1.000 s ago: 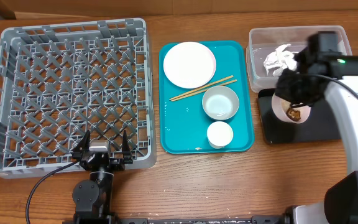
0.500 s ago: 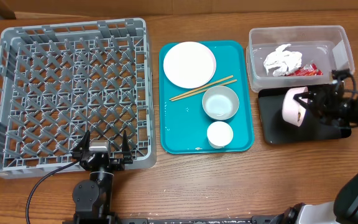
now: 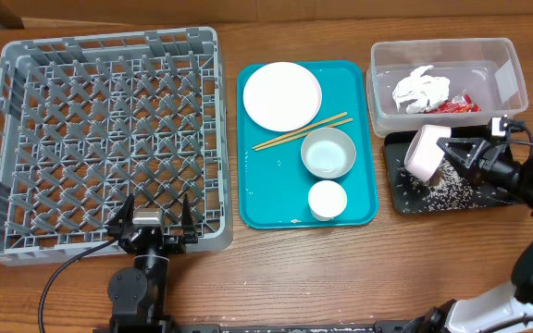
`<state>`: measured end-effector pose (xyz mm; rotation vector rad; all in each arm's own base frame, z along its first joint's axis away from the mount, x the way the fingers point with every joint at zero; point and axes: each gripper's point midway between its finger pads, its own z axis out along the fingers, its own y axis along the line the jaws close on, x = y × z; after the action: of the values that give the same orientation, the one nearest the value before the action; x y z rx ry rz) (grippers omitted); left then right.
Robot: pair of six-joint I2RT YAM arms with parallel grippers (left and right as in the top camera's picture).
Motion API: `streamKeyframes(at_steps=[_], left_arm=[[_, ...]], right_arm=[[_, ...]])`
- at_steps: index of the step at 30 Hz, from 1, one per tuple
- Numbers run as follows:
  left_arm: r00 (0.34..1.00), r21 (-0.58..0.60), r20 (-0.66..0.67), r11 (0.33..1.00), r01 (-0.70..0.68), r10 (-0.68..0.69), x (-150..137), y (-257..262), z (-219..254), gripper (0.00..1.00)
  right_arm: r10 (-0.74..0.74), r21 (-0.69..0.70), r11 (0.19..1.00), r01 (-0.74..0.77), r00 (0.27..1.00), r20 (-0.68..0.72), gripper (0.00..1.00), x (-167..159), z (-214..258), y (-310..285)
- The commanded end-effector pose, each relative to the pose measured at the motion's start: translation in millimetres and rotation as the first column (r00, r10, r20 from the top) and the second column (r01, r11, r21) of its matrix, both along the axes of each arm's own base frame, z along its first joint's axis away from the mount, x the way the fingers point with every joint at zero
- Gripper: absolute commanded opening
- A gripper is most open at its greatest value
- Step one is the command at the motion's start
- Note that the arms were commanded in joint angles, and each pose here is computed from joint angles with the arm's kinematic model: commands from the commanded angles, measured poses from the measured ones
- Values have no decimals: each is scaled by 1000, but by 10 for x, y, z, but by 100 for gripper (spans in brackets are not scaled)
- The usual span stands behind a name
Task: Sort waste into correct bins and load items into the dishwasher
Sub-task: 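Carry the rice dish to the black tray and tip out the scraps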
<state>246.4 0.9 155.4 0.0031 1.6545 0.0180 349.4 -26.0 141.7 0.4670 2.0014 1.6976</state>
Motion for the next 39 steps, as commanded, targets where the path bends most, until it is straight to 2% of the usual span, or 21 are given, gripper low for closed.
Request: streamKeyframes(at_steps=[1, 15, 19, 31, 39], left_arm=[[1000, 22, 8, 1000, -12, 12, -2, 27, 9, 100], [1000, 23, 8, 1000, -12, 11, -2, 27, 9, 100], [1000, 22, 8, 1000, -12, 12, -2, 27, 9, 100], [1000, 23, 8, 1000, -12, 11, -2, 27, 9, 100], [1000, 23, 8, 1000, -12, 11, -2, 27, 9, 100]], right_arm=[[2, 142, 990, -8, 999, 42, 4, -11, 124, 9], [-3, 167, 986, 2, 1000, 5, 4, -9, 115, -12], [-1, 212, 977, 15, 998, -64, 4, -25, 115, -3], [-3, 270, 962, 45, 988, -156, 4, -48, 124, -25], [26, 155, 988, -13, 996, -81, 4, -151, 304, 179]])
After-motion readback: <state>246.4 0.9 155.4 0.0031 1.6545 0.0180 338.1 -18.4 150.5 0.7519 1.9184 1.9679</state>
